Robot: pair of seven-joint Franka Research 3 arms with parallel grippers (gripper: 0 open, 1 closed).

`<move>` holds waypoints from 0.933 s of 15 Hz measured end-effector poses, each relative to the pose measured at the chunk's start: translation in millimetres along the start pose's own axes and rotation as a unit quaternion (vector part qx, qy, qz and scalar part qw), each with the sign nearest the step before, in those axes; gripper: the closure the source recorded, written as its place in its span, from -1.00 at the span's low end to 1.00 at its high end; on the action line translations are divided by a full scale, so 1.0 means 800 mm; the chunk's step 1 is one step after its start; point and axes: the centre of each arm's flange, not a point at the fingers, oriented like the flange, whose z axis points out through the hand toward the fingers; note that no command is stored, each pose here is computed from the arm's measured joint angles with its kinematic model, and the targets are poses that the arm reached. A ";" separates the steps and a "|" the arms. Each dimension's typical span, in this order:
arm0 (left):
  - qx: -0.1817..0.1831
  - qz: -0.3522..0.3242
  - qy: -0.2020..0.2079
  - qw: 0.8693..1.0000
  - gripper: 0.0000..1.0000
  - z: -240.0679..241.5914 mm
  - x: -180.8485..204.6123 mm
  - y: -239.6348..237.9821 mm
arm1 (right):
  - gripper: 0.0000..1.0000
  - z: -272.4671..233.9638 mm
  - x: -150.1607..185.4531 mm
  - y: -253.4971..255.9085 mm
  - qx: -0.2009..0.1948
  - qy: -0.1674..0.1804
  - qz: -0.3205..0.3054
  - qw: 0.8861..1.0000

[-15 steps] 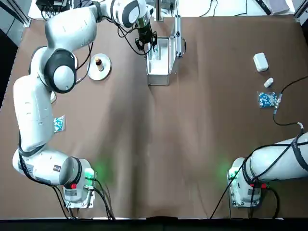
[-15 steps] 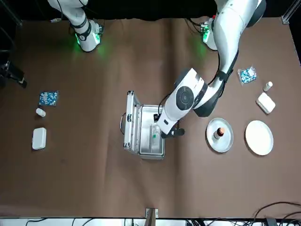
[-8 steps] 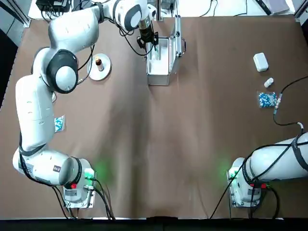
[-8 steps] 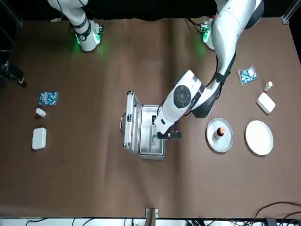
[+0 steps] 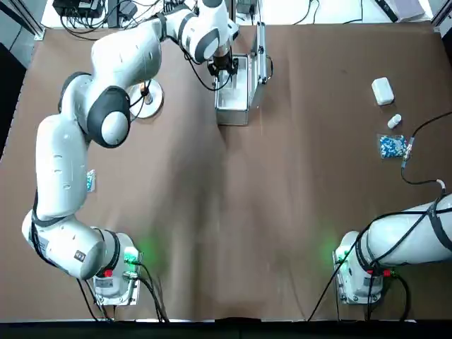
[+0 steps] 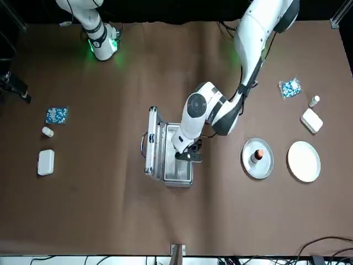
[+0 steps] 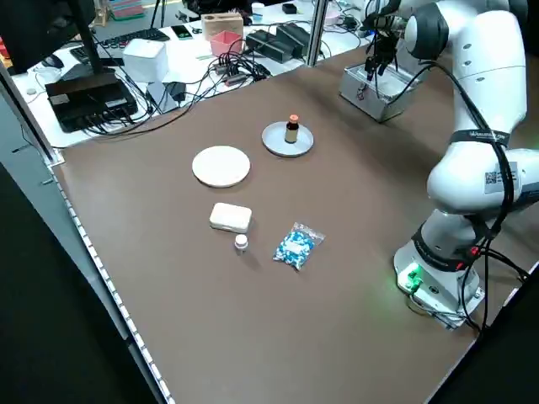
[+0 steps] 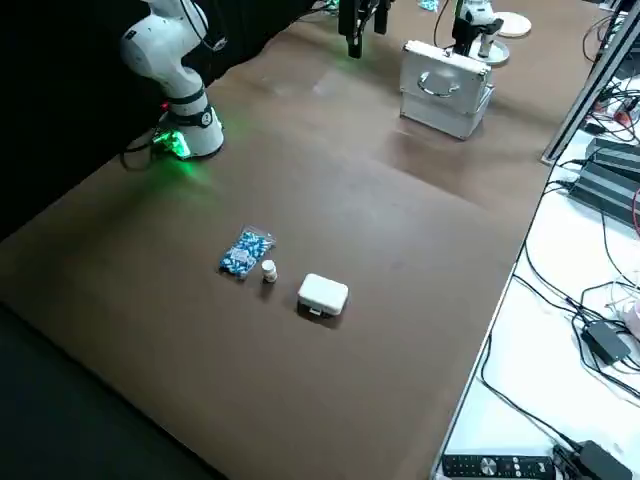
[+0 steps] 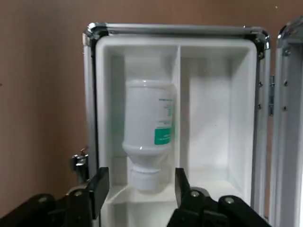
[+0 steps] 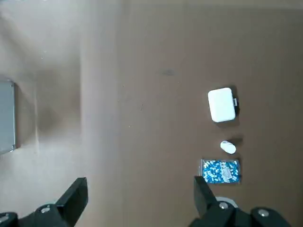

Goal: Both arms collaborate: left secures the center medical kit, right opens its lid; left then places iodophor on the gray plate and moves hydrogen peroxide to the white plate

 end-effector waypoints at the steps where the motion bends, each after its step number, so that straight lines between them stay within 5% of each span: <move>1: -0.001 0.001 0.001 1.000 -0.29 0.006 -0.001 0.001 | -0.97 0.000 0.000 0.000 0.000 0.000 0.000 1.000; 14: 0.002 0.007 0.010 1.000 -0.19 0.015 0.003 -0.002 | -0.97 -0.003 0.000 0.002 0.000 0.003 0.002 1.000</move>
